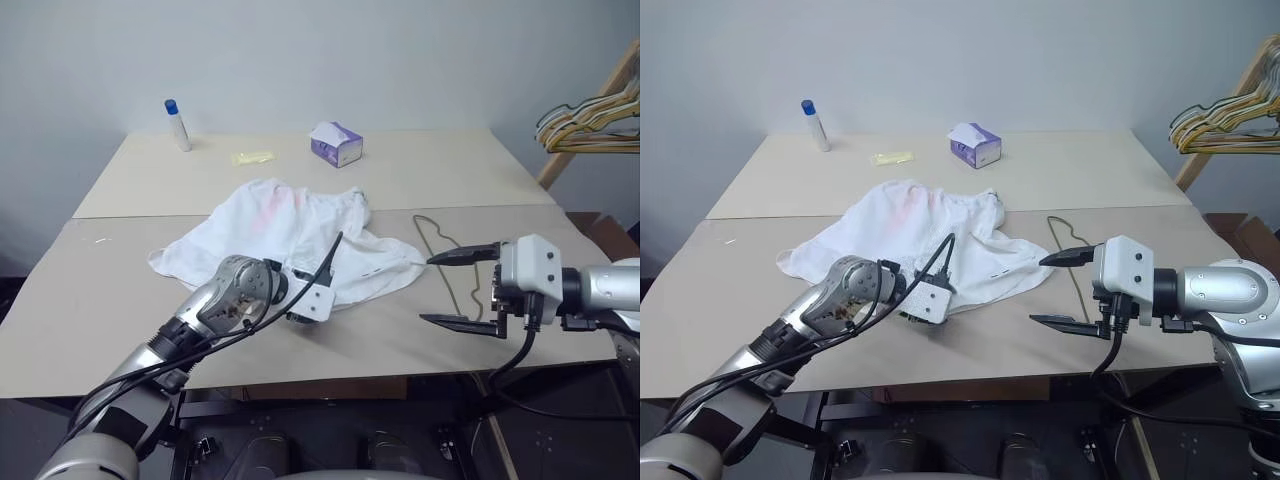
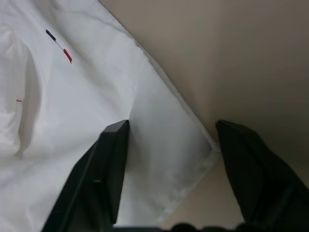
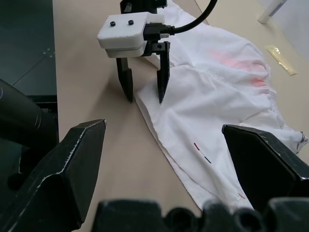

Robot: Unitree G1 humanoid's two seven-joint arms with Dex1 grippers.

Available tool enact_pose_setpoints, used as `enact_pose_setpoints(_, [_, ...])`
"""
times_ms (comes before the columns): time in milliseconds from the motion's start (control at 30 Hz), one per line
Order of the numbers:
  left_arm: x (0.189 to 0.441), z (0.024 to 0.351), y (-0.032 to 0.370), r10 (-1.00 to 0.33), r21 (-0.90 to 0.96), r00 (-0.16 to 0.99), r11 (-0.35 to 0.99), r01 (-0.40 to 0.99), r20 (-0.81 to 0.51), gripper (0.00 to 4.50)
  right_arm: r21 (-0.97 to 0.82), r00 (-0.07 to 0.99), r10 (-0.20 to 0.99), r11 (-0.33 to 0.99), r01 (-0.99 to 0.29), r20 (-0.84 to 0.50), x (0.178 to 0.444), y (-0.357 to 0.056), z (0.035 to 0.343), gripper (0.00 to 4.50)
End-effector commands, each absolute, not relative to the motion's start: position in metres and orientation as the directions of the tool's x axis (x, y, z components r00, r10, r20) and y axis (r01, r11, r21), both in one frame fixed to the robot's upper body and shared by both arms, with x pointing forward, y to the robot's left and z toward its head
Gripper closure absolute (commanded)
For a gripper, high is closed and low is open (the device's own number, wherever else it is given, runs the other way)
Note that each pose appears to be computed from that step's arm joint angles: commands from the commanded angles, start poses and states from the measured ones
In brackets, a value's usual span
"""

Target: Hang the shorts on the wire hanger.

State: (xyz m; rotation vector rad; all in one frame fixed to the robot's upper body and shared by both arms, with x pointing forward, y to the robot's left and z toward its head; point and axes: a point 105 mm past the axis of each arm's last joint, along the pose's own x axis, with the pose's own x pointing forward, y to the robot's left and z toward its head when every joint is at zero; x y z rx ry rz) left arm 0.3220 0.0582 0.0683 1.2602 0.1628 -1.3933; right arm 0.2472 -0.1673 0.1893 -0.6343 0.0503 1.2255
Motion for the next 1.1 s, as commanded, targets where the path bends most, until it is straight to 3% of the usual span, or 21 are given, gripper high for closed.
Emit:
enact_pose_setpoints(33, [0.330,0.064,0.062,-0.604,0.564,0.312,-0.284,0.776,-0.733,2.96,-0.459,0.364,0.867,0.185,-0.869,-0.340,0.247,-0.165,0.200,0.00])
enact_pose_setpoints(200, [0.335,0.070,0.059,-0.626,0.570,0.316,-0.255,0.781,-0.713,4.49,-0.464,0.372,0.865,0.191,-0.865,-0.337,0.248,-0.166,0.200,0.00])
enact_pose_setpoints(500, [0.334,0.095,0.085,-0.694,0.629,0.328,-0.229,0.743,-0.641,4.49,-0.466,0.378,0.860,0.193,-0.864,-0.343,0.251,-0.165,0.197,0.00])
enact_pose_setpoints(633, [0.326,0.104,0.132,-0.671,0.638,0.370,-0.199,0.744,-0.642,4.49,-0.458,0.373,0.864,0.195,-0.867,-0.338,0.251,-0.162,0.194,0.00])
enact_pose_setpoints(900, [0.328,0.125,0.236,-0.503,0.676,0.577,-0.021,0.736,-0.644,4.49,-0.439,0.349,0.872,0.180,-0.880,-0.344,0.249,-0.159,0.188,0.00])
enact_pose_setpoints(1000, [0.331,0.130,0.275,-0.394,0.705,0.658,0.034,0.708,-0.642,3.88,-0.433,0.334,0.877,0.167,-0.886,-0.346,0.250,-0.158,0.187,0.00])
enact_pose_setpoints(1100, [0.334,0.141,0.297,-0.335,0.739,0.713,0.067,0.670,-0.616,2.93,-0.426,0.321,0.881,0.157,-0.891,-0.347,0.249,-0.155,0.186,0.00])
